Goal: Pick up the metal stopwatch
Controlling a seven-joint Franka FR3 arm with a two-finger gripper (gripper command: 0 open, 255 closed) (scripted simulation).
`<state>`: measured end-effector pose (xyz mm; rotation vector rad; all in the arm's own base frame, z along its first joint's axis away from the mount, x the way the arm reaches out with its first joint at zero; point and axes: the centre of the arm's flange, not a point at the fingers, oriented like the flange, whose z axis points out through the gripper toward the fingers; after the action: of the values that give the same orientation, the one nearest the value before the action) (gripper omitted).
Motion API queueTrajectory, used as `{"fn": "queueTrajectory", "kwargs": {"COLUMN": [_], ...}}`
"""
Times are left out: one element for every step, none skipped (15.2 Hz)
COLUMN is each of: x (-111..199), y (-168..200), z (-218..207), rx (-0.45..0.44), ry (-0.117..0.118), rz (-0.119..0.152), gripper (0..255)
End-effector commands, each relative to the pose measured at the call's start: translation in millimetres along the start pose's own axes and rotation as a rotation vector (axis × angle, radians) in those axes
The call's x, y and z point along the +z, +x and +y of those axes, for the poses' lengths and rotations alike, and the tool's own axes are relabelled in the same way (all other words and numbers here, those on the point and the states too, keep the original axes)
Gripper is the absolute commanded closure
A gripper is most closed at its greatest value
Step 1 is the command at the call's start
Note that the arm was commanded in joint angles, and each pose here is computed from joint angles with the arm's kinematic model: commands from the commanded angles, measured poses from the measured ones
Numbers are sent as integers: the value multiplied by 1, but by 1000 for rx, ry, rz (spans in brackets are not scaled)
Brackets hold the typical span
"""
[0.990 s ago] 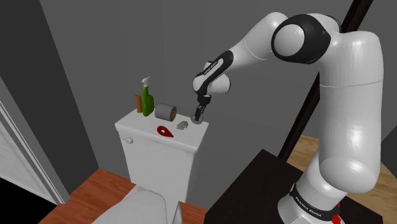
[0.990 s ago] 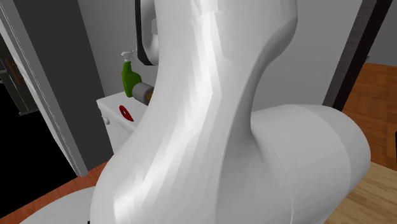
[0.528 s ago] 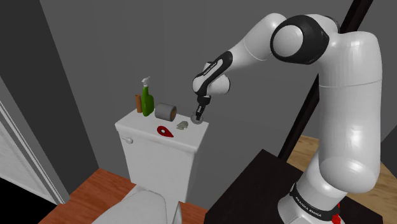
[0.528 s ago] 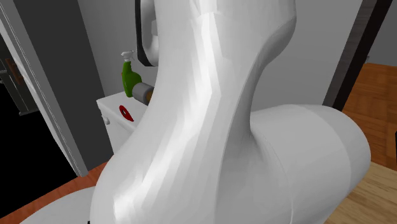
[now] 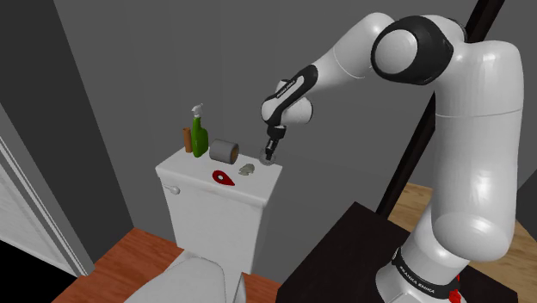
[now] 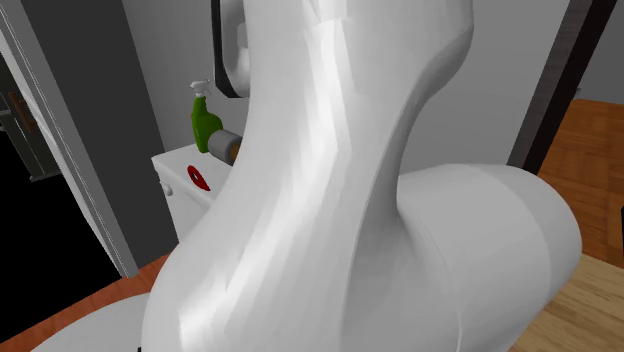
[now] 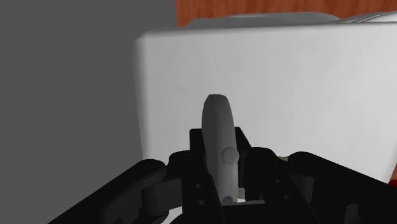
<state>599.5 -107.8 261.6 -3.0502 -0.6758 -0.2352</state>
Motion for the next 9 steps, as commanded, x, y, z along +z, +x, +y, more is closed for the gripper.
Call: {"fn": "queueTrajectory", "kwargs": {"x": [-11, -16, -21, -26, -32, -37, -42, -47, -53], "y": [2, 3, 4, 5, 6, 6, 7, 8, 9], "z": [1, 1, 1, 2, 2, 2, 2, 2, 2], "rx": [0, 0, 0, 0, 0, 0, 0, 0, 0], "ry": [0, 0, 0, 0, 0, 0, 0, 0, 0], "rz": [0, 0, 0, 0, 0, 0, 0, 0, 0], "gripper": [255, 255, 255, 255, 255, 255, 255, 255, 255]}}
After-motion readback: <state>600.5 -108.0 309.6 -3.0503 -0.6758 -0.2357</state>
